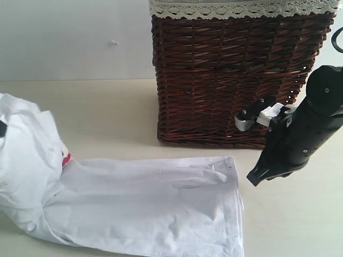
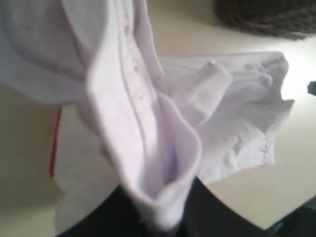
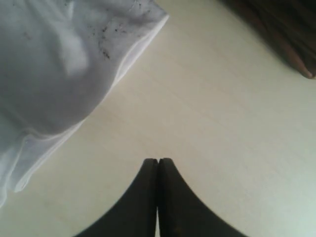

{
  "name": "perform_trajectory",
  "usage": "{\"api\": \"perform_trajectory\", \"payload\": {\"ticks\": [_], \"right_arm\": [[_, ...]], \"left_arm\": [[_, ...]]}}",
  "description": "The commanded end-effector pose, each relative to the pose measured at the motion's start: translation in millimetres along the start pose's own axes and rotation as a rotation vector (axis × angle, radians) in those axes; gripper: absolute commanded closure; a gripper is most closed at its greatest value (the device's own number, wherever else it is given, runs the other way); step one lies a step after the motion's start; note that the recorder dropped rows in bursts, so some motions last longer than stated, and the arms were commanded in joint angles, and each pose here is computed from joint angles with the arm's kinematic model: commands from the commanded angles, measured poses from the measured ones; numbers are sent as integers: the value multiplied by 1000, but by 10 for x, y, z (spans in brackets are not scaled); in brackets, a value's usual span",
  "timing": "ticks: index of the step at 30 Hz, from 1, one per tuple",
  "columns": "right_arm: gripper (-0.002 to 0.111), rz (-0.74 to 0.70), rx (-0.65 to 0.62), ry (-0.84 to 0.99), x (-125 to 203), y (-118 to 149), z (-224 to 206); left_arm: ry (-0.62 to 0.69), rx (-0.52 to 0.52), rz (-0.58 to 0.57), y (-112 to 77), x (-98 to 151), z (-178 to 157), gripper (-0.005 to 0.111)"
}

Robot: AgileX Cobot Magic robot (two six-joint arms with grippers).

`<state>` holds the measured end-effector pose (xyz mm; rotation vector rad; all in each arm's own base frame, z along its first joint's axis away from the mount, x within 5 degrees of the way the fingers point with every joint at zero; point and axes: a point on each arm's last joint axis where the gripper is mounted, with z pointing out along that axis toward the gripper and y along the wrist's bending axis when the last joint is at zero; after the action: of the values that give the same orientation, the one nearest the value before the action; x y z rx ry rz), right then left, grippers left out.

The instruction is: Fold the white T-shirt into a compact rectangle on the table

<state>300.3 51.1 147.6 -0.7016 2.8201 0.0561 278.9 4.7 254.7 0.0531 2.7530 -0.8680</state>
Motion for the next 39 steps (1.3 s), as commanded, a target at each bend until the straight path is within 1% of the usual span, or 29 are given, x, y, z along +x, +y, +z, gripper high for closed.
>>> {"api": "perform_trajectory", "payload": {"ticks": [1,2,3,4,5,6,7,9,11,12,13,14,15,16,17,19,20,21,23,25,26,27,29,31,34,36,38,39], "right_arm": [[108,19,-16,23,28,2,2],[108,21,-24,38,41,10,2],[108,21,-27,42,46,13,-6],[108,20,-23,31,41,14,-48],[108,22,-21,22,37,16,-74],[108,39,-28,-4,25,31,-153],[108,38,-27,-11,25,33,-185],[108,28,-22,-24,33,43,-289],[108,22,-28,-15,48,52,-316],[108,22,-31,-7,55,55,-316],[108,15,-27,0,66,53,-311],[108,8,-21,8,83,50,-302],[108,8,-17,12,94,49,-295],[108,9,-17,13,104,51,-285],[108,10,-19,13,104,52,-286],[108,12,-20,12,103,53,-286],[108,11,-21,15,106,55,-288],[108,11,-21,15,108,56,-294],[108,11,-23,20,112,58,-294],[108,21,-37,32,122,71,-294],[108,22,-51,51,139,84,-295],[108,33,-67,64,151,99,-297],[108,106,-150,82,160,176,-306],[108,177,-234,93,159,254,-322],[108,173,-333,100,217,340,-328],[108,252,-338,56,320,309,-301],[108,385,-318,-8,517,229,-244],[108,446,-311,-33,624,202,-208]], "left_arm": [[70,98,64,-545,42,285,107],[50,95,72,-708,38,399,107],[37,91,78,-773,36,445,107],[15,89,103,-945,48,580,107],[16,92,120,-1031,67,660,107],[16,92,154,-1184,106,839,107],[14,88,155,-1231,116,929,107],[11,129,129,-1465,199,1275,107],[-8,171,101,-1627,233,1462,106],[1,206,103,-1725,247,1503,104],[1,231,129,-1830,247,1523,100],[9,248,166,-1925,276,1548,94],[48,292,173,-2038,324,1565,78],[75,325,165,-2092,338,1551,65],[87,357,155,-2156,349,1534,40],[91,375,143,-2198,334,1503,6],[107,375,157,-2210,340,1490,3],[119,362,178,-2194,344,1487,6],[139,320,200,-2158,353,1490,16],[144,277,233,-2119,358,1492,29],[143,248,262,-2076,345,1493,39],[150,231,281,-2049,343,1491,44],[154,165,354,-1954,318,1488,53],[165,92,422,-1846,290,1479,53],[208,5,497,-1709,274,1454,51],[249,-75,578,-1624,286,1444,52],[308,-161,660,-1530,302,1421,52],[326,-185,681,-1504,307,1413,52]]}}
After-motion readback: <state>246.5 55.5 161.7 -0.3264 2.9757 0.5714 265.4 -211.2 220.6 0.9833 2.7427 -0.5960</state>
